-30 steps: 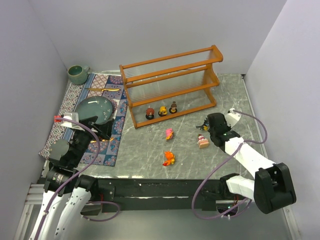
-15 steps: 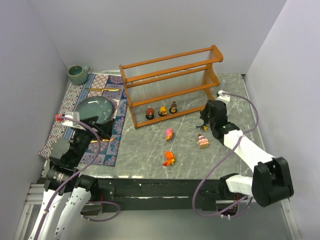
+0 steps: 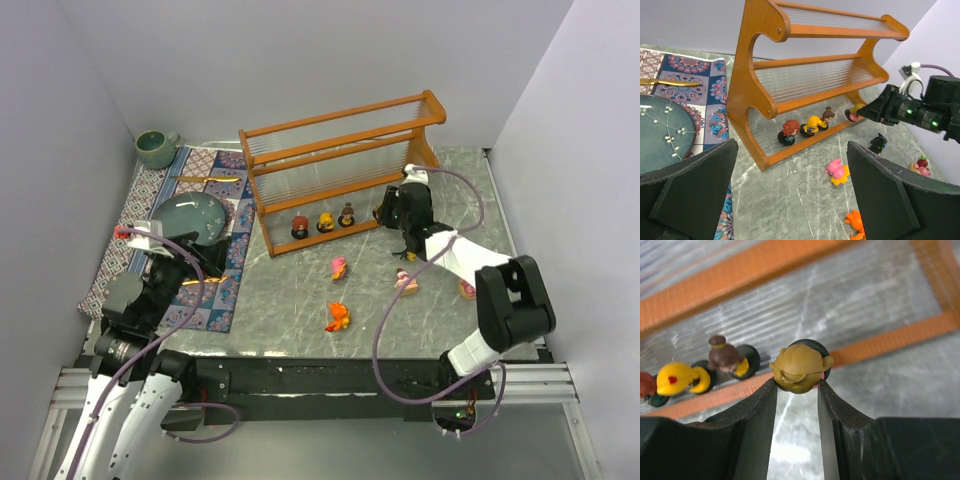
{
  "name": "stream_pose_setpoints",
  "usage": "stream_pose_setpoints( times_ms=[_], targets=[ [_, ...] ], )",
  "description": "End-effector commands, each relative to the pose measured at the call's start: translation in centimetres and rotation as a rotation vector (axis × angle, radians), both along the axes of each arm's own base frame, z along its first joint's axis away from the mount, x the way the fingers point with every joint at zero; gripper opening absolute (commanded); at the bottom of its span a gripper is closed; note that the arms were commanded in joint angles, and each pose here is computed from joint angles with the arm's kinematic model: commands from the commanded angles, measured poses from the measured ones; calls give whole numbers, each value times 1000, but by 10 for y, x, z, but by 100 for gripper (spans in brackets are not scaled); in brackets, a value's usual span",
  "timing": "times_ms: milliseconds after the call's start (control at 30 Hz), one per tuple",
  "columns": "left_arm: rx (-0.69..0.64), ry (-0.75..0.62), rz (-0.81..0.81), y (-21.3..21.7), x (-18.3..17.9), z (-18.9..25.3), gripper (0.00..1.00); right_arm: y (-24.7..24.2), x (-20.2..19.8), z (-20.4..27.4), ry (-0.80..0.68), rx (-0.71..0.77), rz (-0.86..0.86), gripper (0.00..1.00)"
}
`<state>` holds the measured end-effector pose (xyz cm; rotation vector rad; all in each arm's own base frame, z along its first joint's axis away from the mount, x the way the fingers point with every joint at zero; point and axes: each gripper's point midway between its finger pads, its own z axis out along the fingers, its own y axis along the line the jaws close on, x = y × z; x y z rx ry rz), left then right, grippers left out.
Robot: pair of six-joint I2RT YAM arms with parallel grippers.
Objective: Place and organize the plastic toys onto the shelf
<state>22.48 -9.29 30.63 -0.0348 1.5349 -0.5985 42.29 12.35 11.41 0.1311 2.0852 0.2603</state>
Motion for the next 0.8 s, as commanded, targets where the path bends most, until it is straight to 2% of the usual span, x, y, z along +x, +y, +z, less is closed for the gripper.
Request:
stream_pose_setpoints(
  times_ms=[0, 433, 767],
  targets=[
    [22, -17, -20, -3, 0, 5, 97, 17, 30, 21, -86, 20, 48, 14],
    [29, -3, -23, -4, 4, 1, 97, 30, 53, 1, -52, 20, 74, 14],
    [29, -3, -23, -4, 4, 2, 97, 36, 55, -17, -10, 16, 93, 15]
  ],
)
